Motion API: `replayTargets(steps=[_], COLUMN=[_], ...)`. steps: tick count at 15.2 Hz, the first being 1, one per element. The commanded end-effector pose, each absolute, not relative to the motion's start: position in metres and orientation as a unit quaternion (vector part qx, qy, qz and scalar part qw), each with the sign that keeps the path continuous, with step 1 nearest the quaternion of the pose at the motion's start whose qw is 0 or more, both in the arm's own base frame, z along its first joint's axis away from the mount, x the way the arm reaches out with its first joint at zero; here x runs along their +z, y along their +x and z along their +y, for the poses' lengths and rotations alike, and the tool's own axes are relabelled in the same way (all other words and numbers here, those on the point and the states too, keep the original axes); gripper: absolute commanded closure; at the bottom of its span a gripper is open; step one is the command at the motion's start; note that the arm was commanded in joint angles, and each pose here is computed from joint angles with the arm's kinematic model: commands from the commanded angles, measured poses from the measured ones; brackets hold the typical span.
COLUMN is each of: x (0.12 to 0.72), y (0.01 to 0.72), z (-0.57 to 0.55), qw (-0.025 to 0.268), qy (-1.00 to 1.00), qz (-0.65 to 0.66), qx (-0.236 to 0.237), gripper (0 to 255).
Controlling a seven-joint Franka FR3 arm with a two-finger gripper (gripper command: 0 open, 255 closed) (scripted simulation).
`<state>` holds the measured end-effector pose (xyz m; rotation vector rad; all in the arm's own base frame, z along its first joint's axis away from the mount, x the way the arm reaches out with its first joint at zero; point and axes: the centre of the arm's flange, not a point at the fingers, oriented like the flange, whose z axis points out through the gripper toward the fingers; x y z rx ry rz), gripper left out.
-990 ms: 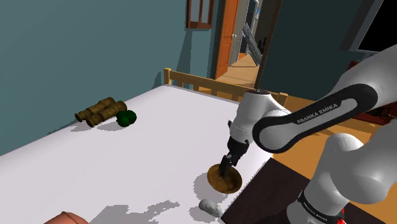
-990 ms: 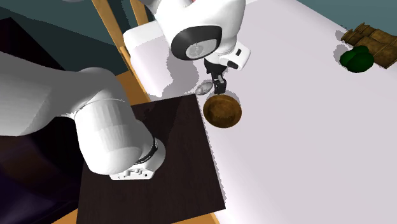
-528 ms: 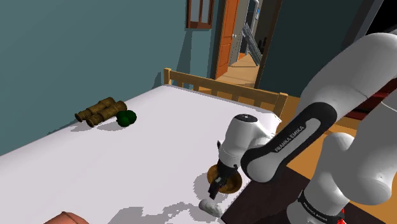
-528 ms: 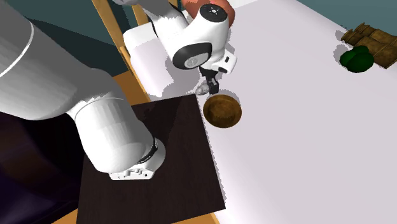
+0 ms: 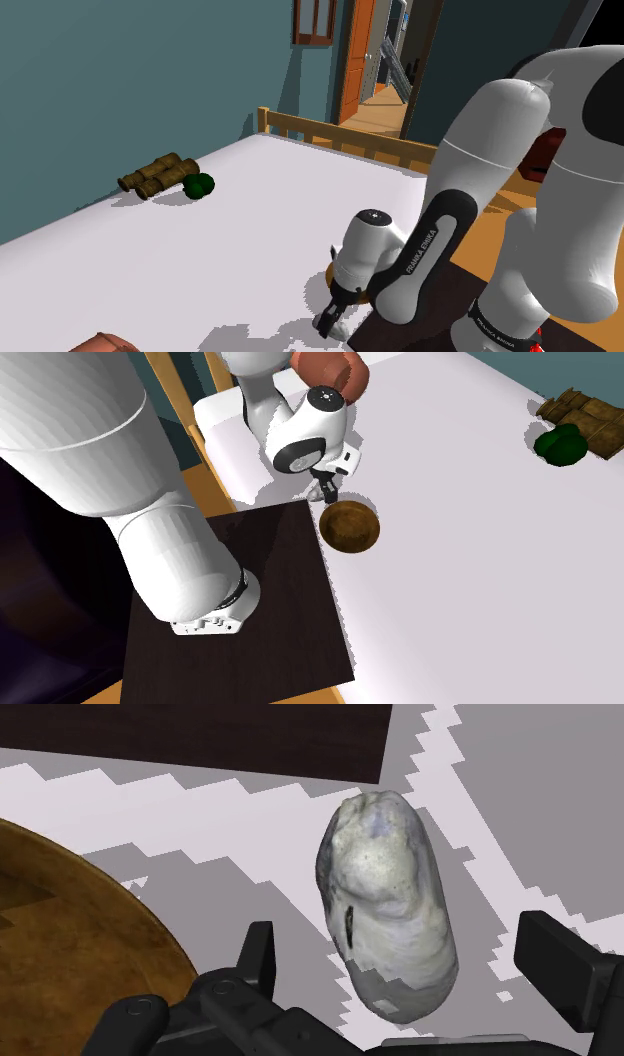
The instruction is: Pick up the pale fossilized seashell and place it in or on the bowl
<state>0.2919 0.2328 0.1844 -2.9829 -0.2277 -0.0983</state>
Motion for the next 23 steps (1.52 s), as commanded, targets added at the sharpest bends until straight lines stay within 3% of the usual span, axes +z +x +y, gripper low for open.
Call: replayTargets(steps=[1, 11, 12, 23], x=[0.173, 0.165, 0.165, 0.176], y=[0.293, 0.293, 0.293, 0.293], z=[0.233, 0.234, 0.234, 0.234], qw=[0.074, 0.074, 0.074, 0.074], qy=[-0.994, -0.994, -0.994, -0.994], qz=[-0.076, -0.076, -0.076, -0.076], qx=[-0.033, -0.033, -0.033, -0.033], gripper=[0, 0, 255, 255])
